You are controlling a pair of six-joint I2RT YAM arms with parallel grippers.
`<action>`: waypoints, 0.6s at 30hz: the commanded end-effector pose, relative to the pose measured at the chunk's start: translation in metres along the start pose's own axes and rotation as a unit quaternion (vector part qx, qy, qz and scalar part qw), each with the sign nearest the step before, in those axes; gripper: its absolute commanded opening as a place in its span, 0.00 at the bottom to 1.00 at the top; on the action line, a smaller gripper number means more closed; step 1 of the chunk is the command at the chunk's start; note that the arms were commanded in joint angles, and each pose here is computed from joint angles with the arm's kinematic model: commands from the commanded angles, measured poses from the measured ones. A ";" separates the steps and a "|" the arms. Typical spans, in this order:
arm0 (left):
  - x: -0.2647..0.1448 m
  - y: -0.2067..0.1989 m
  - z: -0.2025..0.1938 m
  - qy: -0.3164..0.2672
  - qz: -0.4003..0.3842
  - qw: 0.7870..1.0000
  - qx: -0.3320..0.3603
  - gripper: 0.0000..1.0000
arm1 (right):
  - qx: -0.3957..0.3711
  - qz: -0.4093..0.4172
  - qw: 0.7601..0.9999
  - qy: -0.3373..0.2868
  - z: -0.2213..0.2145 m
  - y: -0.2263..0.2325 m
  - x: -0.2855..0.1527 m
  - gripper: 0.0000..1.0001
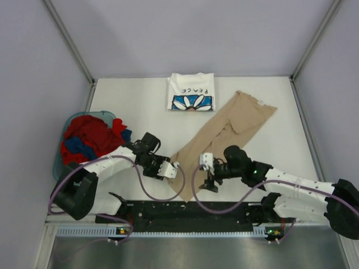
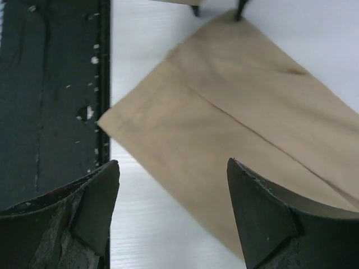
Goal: Fold and stack the t-shirts
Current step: Grab the bottom of the folded rectangular tshirt with both arms
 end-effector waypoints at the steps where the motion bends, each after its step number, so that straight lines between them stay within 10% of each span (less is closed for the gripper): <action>1: 0.011 0.006 0.003 -0.010 0.028 0.999 0.041 0.56 | -0.188 0.025 0.981 -0.040 0.019 0.021 0.018 0.76; 6: 0.017 0.004 0.001 0.013 0.015 1.000 0.024 0.45 | -0.242 0.116 0.963 0.027 0.006 0.045 0.058 0.73; 12: 0.019 -0.006 -0.006 0.041 0.012 0.999 0.003 0.00 | -0.269 0.137 0.952 0.053 0.001 0.053 0.089 0.69; 18: 0.015 -0.010 -0.001 0.025 0.019 0.999 -0.015 0.00 | -0.265 0.156 0.949 0.063 -0.002 0.057 0.101 0.59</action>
Point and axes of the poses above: each gripper's point midway between its finger pads, its own x axis out along the fingers, its own y axis along the line the jaws close on, z = x × y, the point moved 10 cm from there along -x, back along the fingers, and after that the axes turned 10 degrees about -x, right-handed, at the moved point
